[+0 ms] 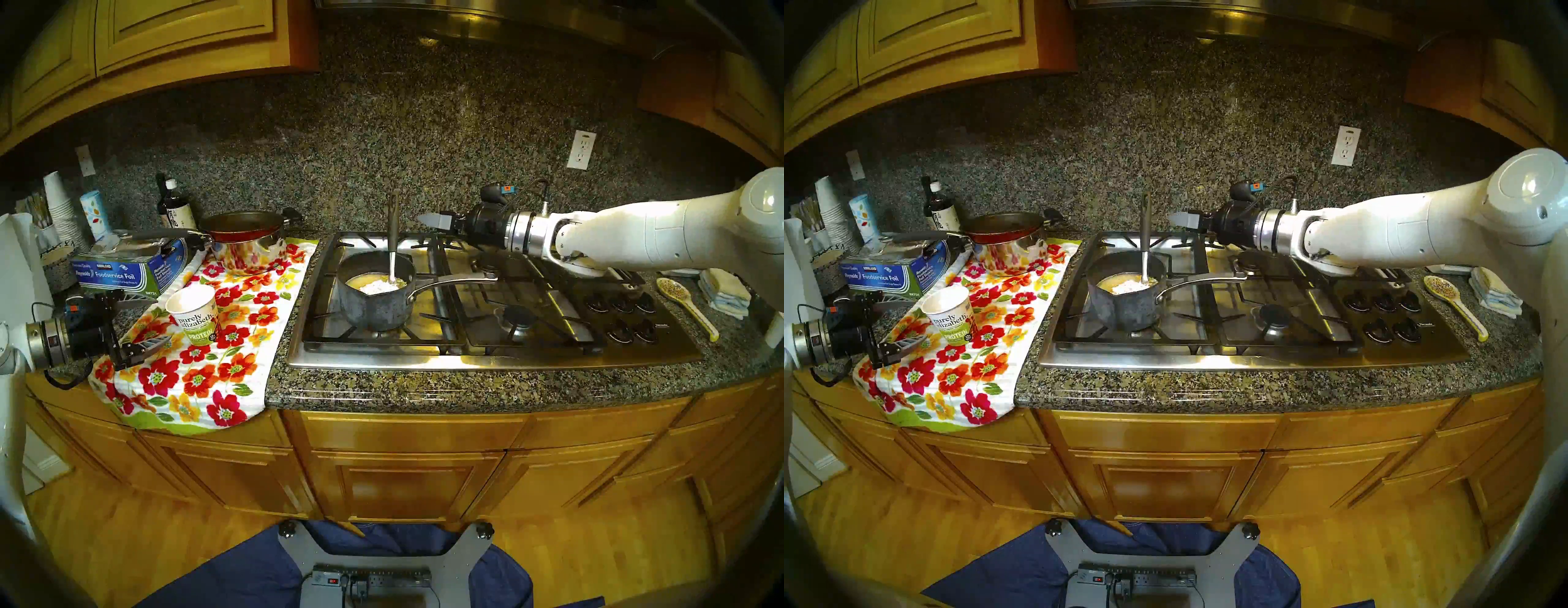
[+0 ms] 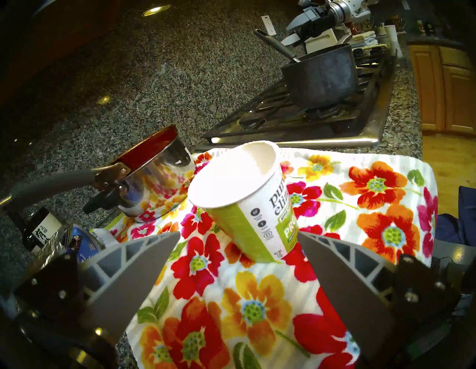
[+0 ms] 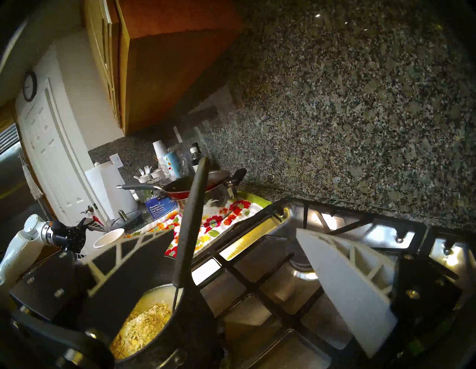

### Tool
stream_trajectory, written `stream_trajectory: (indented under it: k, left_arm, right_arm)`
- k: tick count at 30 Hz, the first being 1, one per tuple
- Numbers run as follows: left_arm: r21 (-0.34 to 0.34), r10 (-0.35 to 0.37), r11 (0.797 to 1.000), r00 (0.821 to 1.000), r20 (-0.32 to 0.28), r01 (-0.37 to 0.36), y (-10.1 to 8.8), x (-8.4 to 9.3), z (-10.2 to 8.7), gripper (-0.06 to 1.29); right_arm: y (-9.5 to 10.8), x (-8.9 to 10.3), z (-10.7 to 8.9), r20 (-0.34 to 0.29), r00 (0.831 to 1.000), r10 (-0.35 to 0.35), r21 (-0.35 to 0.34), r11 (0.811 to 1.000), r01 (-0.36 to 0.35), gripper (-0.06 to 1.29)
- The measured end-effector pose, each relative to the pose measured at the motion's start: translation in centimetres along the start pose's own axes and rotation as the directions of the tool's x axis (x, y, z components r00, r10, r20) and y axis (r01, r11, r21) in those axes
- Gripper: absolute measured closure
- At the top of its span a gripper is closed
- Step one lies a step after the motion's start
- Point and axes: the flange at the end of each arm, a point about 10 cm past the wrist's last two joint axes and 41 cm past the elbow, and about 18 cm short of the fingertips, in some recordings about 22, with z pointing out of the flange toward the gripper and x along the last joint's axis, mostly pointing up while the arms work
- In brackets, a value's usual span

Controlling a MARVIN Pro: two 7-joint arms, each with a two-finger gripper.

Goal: Pour oats into pot and stir with a spoon

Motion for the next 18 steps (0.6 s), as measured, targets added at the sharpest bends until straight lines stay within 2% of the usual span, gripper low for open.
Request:
stream_trajectory:
  k: [8, 18]
  left_arm:
    - [0.0, 0.001, 1.0, 1.0, 0.0, -0.001, 0.0, 0.0, 0.0, 0.02]
    - [0.001, 0.002, 1.0, 1.0, 0.0, -0.002, 0.1, 0.0, 0.0, 0.02]
  right_arm:
    - [-1.6, -0.5, 1.8, 0.006, 1.0, 0.02, 0.046, 0.999, -0.02, -0.01]
    - [-2.6, -0.6, 3.4, 0.005, 1.0, 0.027, 0.065, 0.997, -0.028, -0.01]
